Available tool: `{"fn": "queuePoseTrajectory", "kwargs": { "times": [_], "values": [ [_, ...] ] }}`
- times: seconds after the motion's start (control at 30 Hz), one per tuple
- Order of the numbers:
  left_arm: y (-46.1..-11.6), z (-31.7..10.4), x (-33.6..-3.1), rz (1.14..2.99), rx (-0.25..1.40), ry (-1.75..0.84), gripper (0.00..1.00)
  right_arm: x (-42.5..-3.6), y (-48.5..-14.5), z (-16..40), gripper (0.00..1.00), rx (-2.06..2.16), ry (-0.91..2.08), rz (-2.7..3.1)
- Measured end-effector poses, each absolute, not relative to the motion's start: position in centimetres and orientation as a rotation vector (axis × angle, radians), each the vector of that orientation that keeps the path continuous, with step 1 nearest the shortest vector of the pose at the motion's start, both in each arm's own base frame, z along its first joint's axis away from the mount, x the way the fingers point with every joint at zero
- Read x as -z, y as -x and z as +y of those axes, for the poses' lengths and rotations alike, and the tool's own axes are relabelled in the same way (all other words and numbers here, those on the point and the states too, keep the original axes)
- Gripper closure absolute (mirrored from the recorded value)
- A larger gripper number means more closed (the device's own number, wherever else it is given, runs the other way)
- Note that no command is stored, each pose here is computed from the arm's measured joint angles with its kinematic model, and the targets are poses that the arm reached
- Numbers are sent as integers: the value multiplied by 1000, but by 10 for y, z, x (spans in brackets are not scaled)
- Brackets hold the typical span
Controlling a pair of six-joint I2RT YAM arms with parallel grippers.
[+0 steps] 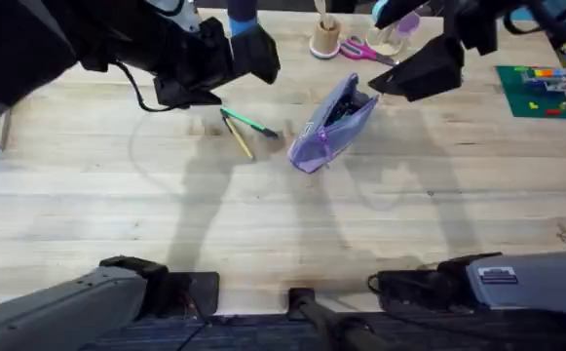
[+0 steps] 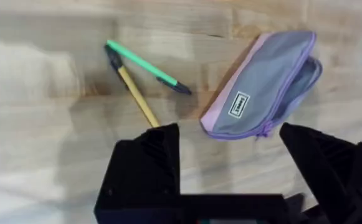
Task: Unzip the bag, pick up the pens from the table one at a time and place them inside, then zip the bag closed.
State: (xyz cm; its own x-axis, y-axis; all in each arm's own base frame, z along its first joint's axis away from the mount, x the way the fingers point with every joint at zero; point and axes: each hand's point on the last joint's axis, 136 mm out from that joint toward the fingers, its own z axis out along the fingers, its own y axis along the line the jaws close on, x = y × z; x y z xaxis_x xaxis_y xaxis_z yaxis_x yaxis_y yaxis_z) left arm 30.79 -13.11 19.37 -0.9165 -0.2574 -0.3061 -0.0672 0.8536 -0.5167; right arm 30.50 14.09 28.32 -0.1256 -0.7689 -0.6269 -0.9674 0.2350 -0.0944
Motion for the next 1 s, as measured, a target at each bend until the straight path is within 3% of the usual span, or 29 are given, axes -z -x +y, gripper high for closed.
{"fn": "queuePoseTrajectory", "kwargs": {
  "times": [0.33, 0.6, 1.0],
  "values": [
    [-309, -127, -192, 2662, 727, 424, 7, -286, -303, 145, 6, -514, 1537, 1967],
    [-306, -105, -178, 2695, 542, 506, 4, -286, -303, 145, 7, -517, 1531, 1974],
    [-307, -110, -109, 2915, 349, 526, 6, -286, -302, 145, 6, -522, 1528, 1979]
  ]
}}
